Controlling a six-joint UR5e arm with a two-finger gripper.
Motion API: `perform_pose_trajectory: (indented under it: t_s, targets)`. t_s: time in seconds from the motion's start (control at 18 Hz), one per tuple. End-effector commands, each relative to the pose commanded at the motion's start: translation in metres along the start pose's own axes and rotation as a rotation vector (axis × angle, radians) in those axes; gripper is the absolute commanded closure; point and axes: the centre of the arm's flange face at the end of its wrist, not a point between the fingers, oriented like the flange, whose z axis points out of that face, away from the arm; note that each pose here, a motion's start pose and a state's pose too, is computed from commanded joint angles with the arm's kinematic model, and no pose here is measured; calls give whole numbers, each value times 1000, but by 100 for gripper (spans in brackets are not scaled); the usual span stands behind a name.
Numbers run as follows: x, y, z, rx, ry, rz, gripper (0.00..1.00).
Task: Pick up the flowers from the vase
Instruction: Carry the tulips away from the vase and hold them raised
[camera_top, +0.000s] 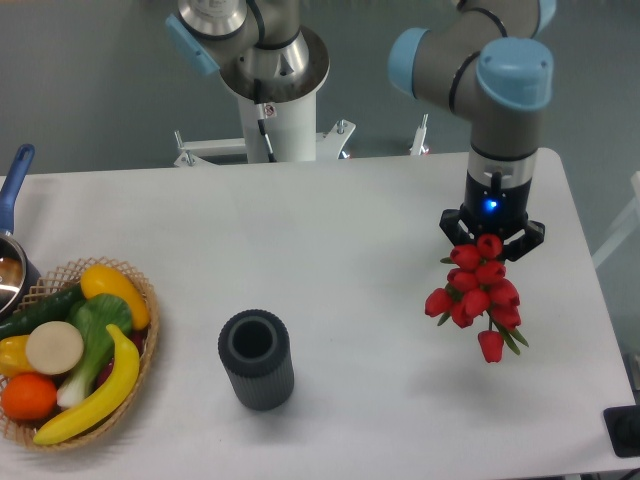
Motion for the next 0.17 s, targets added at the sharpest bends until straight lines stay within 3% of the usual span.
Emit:
perform_pose_trajectory:
  t_s: [0.17]
  targets:
    - [4,0,11,-39,-4,7,91]
